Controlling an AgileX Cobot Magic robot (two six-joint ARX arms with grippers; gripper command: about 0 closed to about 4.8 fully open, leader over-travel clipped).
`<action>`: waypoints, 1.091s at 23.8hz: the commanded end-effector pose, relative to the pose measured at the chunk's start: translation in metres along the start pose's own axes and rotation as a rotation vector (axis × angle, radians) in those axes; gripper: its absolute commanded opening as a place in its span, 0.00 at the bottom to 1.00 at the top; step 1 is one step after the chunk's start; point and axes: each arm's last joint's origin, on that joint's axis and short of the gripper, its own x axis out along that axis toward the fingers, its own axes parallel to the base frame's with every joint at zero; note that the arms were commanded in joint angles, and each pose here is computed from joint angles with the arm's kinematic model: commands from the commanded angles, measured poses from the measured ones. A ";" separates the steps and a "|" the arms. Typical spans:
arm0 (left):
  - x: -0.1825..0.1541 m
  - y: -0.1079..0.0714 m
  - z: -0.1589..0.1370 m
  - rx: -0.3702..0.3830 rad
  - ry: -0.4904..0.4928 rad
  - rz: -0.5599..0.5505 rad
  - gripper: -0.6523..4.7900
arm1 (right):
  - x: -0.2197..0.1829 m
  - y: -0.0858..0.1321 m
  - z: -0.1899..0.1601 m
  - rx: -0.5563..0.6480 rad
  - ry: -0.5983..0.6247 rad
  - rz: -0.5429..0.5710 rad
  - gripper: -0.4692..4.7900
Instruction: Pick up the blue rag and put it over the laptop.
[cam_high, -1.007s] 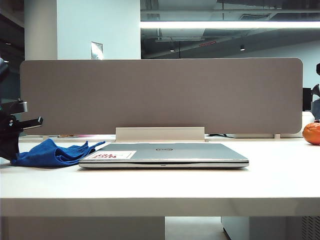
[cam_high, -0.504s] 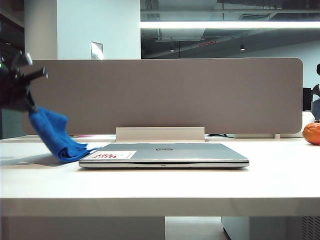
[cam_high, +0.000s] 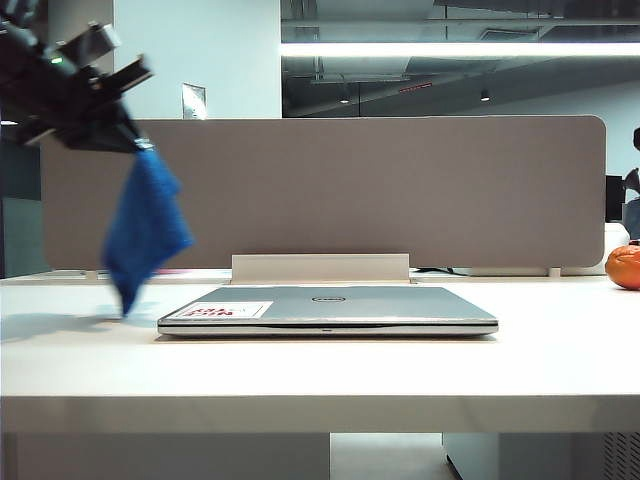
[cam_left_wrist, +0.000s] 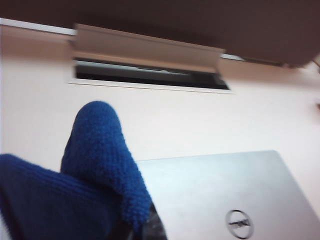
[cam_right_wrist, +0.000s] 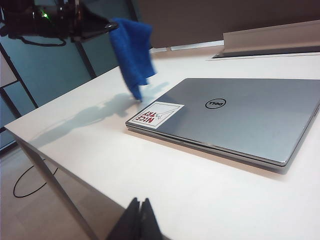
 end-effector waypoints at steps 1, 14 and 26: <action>0.006 -0.033 0.007 0.045 -0.045 -0.064 0.11 | 0.000 0.000 0.000 -0.006 -0.006 0.001 0.08; 0.047 -0.115 0.007 0.120 -0.148 -0.196 0.11 | 0.000 0.000 0.000 -0.006 -0.006 0.001 0.08; 0.107 -0.188 -0.006 0.151 -0.041 -0.337 0.11 | 0.000 0.000 0.000 -0.006 -0.006 0.001 0.08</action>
